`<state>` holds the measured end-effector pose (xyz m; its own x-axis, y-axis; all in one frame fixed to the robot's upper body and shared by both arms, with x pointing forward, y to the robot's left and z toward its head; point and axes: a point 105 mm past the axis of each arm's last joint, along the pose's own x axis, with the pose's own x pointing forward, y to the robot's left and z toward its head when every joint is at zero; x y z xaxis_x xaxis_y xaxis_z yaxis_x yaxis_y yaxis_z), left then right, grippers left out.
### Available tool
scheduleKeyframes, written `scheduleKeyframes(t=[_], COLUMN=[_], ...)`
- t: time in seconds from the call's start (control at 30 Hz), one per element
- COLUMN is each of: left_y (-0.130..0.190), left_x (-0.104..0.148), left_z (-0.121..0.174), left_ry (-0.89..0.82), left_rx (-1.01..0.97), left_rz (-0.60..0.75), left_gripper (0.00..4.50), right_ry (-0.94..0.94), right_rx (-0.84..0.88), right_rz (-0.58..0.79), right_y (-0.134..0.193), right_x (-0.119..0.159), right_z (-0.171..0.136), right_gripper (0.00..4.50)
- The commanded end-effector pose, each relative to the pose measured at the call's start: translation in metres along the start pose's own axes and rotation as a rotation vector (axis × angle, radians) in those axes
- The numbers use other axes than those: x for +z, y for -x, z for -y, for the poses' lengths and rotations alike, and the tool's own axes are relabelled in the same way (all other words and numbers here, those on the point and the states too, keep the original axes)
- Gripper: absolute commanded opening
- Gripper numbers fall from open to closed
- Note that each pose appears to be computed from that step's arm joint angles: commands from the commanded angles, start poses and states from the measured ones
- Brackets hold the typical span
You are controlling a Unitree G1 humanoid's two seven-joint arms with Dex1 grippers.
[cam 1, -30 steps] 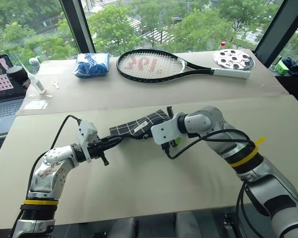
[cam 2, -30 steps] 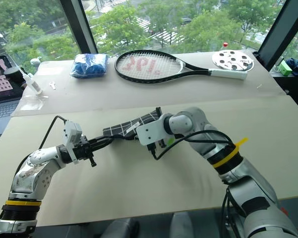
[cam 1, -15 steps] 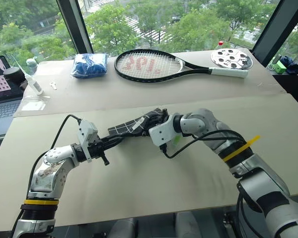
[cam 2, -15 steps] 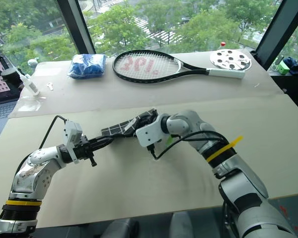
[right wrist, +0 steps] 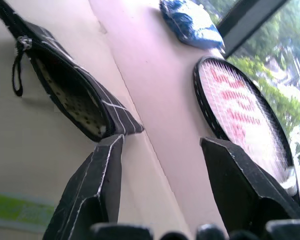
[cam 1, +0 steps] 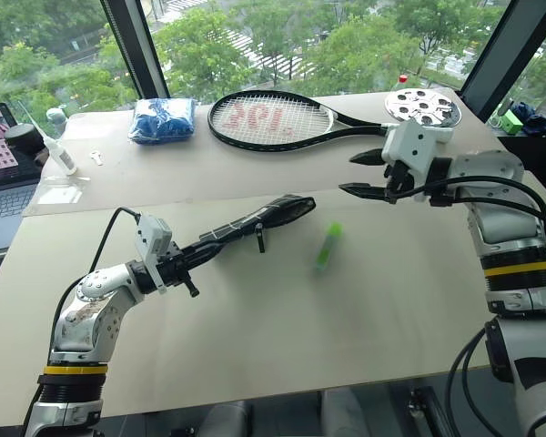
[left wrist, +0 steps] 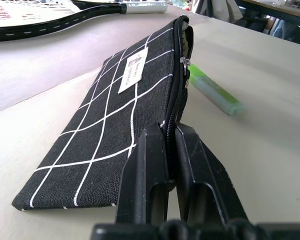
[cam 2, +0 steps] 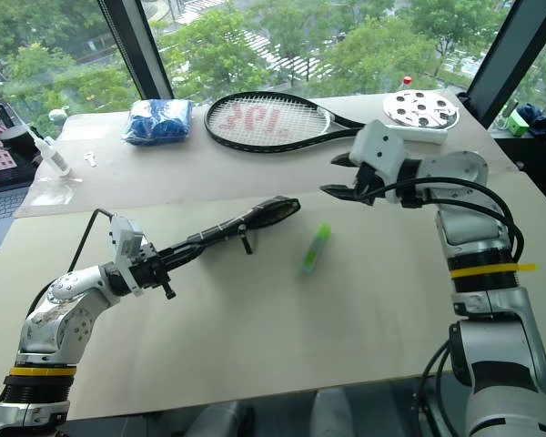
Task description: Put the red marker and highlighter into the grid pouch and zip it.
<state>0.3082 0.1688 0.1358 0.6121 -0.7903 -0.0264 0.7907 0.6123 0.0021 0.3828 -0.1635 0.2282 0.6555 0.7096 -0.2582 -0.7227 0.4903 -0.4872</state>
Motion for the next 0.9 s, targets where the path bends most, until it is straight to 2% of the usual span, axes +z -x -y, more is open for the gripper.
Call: scheduleKeyframes(t=[0.03,0.13,0.23,0.37,0.73,0.9], left_y=[0.003,0.004,0.003,0.001,-0.003,-0.005], left_x=[0.011,0.011,0.01,0.006,0.003,0.002], left_z=[-0.001,-0.001,-0.001,0.001,0.005,0.006], left_ry=[-0.019,-0.018,-0.01,0.0,0.016,0.025], left_rx=[0.0,0.004,0.011,0.002,-0.003,0.001], left_rz=[0.038,0.037,0.042,0.039,0.048,0.057], left_gripper=[0.0,0.0,0.0,0.0,0.0,0.0], right_ry=[-0.237,-0.485,-0.584,-0.643,-0.696,-0.717], right_rx=[-0.07,-0.162,-0.156,-0.22,-0.338,-0.351], right_rz=[-0.049,-0.085,-0.152,-0.234,-0.272,-0.313], right_y=[0.0,-0.007,-0.013,-0.016,-0.015,-0.023], right_x=[-0.005,-0.011,-0.02,-0.031,-0.021,-0.03], right_z=[-0.018,-0.036,-0.067,-0.084,-0.094,-0.106], right_gripper=[2.76,2.76,2.76,2.76,2.76,2.76])
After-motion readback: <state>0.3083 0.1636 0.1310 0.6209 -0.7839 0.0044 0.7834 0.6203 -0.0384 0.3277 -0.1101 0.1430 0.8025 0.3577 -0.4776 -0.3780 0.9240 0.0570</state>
